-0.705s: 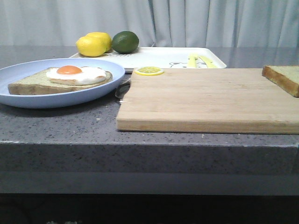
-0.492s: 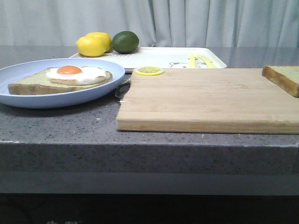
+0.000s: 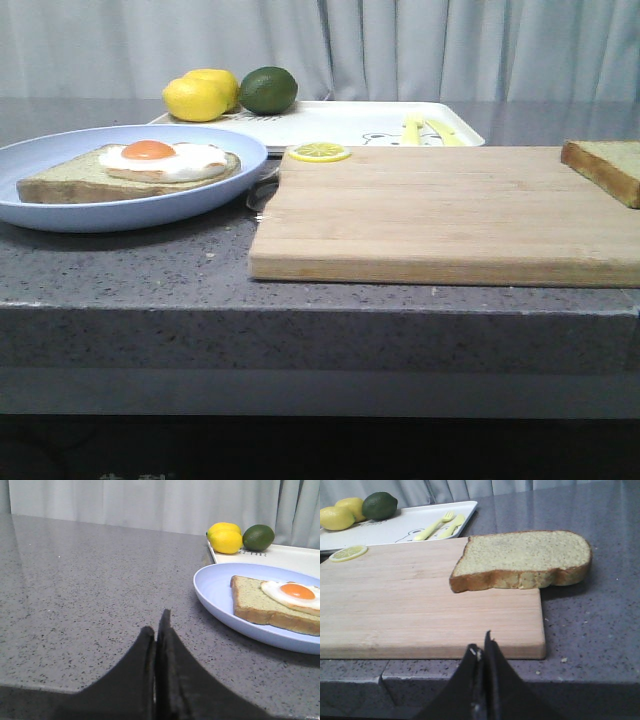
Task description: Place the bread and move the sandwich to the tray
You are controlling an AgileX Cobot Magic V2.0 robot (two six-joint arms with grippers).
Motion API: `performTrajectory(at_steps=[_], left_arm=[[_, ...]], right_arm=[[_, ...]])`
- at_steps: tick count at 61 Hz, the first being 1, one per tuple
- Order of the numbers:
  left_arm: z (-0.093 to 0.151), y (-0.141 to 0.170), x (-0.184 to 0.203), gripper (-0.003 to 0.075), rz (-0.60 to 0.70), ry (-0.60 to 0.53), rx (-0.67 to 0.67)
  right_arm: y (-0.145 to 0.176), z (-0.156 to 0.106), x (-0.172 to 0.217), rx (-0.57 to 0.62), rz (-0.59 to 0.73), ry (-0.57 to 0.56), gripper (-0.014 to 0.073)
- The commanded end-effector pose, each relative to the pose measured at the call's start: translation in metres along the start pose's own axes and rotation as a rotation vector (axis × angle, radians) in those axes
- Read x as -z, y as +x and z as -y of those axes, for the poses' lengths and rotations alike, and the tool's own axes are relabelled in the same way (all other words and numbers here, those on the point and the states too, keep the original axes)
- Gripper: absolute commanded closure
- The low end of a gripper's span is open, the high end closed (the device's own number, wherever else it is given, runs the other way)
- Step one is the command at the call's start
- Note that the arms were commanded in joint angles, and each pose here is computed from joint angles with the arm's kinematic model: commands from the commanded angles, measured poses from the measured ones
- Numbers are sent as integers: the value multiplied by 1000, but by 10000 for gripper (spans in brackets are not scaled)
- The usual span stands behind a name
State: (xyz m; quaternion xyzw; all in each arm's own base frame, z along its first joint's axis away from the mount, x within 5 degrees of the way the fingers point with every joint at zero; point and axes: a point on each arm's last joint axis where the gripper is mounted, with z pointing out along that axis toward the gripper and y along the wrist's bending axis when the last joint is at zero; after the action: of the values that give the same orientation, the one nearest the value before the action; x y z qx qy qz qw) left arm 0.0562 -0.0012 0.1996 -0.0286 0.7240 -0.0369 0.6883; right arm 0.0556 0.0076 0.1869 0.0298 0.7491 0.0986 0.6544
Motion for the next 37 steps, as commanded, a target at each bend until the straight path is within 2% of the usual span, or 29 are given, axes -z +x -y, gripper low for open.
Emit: performTrajectory(at_steps=[1, 20, 37], left_arm=[[0, -9, 2, 741, 107, 2, 18], [0, -9, 2, 741, 114, 2, 18], [0, -15, 3, 741, 178, 3, 18]], right_arm=[[-8, 0, 1, 3, 87, 4, 655], [-8, 0, 1, 3, 89, 4, 655], [-17, 0, 3, 4, 190, 7, 655]])
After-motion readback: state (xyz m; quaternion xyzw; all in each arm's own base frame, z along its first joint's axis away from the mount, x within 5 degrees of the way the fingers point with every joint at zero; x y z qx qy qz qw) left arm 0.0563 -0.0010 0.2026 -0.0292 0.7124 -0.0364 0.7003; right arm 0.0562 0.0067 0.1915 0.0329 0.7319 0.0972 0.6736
